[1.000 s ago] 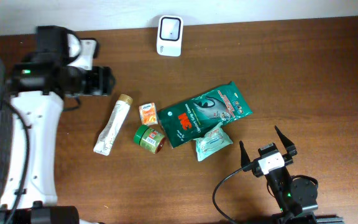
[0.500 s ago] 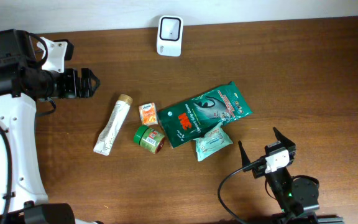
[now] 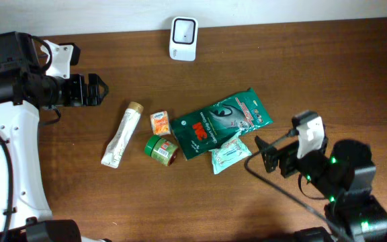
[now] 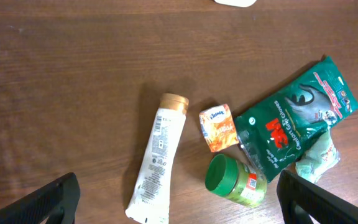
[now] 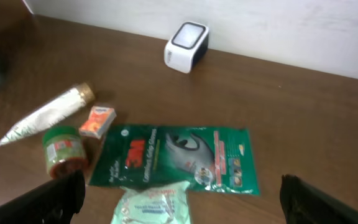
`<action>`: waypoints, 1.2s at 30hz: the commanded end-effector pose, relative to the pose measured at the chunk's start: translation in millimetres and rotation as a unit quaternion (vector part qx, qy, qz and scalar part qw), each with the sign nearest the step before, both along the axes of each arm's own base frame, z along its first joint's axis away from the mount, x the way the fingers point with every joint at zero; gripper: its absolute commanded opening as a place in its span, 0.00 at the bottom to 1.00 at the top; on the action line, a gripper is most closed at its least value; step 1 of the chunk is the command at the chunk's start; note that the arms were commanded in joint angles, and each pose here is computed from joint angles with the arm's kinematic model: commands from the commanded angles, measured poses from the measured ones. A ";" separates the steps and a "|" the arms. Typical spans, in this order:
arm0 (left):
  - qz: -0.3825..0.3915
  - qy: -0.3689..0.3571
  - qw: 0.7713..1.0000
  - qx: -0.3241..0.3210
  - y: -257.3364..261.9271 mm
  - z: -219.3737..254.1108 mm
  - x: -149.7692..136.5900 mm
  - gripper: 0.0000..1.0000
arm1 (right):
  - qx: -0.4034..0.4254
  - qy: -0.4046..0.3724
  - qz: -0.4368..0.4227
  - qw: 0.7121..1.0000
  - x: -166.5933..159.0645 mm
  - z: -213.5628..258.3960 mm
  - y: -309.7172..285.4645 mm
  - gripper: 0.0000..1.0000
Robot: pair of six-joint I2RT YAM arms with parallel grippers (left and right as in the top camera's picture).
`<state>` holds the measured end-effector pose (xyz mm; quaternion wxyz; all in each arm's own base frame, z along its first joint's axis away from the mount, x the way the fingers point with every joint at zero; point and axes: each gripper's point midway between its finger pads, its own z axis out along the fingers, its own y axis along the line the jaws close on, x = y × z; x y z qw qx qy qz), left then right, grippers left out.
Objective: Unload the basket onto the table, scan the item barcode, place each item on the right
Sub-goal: 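Move the right gripper toward the glove and Zappy packs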
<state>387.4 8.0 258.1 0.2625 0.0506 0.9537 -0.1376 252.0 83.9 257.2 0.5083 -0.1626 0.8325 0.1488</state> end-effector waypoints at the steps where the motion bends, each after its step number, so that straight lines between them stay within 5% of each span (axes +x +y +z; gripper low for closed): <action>1: -0.008 -0.020 1.000 0.003 -0.1 12.3 -0.8 0.99 | 0.030 0.063 0.053 0.996 9.4 16.6 22.4 0.98; 10: -0.008 -0.020 1.000 0.003 -0.1 12.3 -0.8 0.99 | 0.001 0.311 0.135 0.941 30.0 -58.3 80.2 0.98; 15: -0.008 -0.020 1.000 0.003 -0.1 12.3 -0.8 0.99 | -0.078 0.356 0.166 0.916 19.3 -104.8 112.0 0.98; 19: -0.008 -0.020 1.000 0.002 -0.2 12.3 -0.8 0.99 | -0.027 0.359 0.210 0.909 21.9 -109.9 155.5 0.98; 27: -0.008 -0.020 1.000 0.002 -0.2 12.5 -0.7 0.99 | -0.211 0.332 -0.018 0.919 34.6 -156.9 127.8 0.91; 36: -0.008 -0.020 1.000 0.002 -0.2 12.3 -0.8 0.99 | -0.284 0.376 -0.078 0.879 36.2 -226.1 116.1 0.66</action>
